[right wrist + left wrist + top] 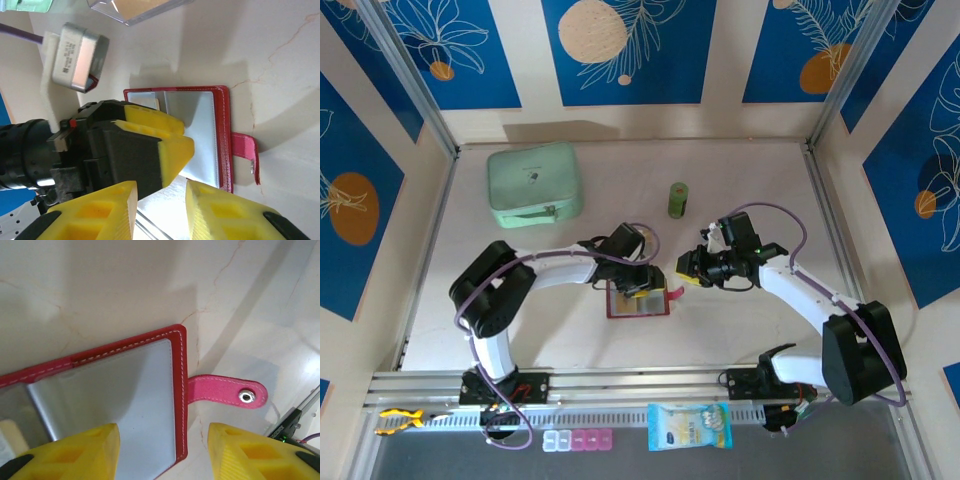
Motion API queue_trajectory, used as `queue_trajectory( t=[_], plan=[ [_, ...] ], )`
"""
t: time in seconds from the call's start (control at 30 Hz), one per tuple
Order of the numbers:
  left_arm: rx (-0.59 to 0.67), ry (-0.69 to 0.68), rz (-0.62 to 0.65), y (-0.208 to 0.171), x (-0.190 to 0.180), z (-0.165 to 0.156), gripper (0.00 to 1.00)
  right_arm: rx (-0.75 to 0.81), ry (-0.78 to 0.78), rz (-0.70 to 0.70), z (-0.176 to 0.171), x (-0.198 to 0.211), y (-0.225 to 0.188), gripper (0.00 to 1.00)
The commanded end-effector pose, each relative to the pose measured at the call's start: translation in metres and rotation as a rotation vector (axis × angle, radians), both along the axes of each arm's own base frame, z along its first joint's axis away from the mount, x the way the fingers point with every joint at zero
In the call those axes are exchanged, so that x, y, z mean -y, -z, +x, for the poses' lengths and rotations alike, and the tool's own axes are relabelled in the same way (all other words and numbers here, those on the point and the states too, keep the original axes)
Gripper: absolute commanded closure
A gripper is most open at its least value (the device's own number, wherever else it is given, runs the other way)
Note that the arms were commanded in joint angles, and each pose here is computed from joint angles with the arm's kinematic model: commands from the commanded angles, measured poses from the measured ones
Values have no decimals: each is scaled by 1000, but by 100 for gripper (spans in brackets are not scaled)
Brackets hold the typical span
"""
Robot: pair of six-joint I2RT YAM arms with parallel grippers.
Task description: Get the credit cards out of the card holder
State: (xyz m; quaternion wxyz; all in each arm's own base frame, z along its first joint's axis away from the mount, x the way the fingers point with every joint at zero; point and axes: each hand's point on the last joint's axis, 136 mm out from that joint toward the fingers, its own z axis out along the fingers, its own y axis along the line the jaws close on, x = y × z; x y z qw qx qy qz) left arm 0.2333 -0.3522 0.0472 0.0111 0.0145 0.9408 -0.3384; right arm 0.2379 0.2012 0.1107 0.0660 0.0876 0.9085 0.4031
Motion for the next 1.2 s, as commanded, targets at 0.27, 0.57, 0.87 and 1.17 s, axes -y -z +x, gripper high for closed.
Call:
queue_trajectory(
  t=[0.27,0.57,0.87,1.17],
  plan=[
    [57,-65,49,-17,-54,-1,55,-28,-94,34,-1,-35,0,69],
    [25,-140,66,-3,-93,-6,73,-66,-189,15,-3,-73,20,71],
    [-10,-156,65,14,-102,-10,88,-107,-250,-3,-10,-98,42,73],
    [-23,-161,109,25,-113,-13,93,-129,-283,-23,-15,-111,57,73]
  ],
)
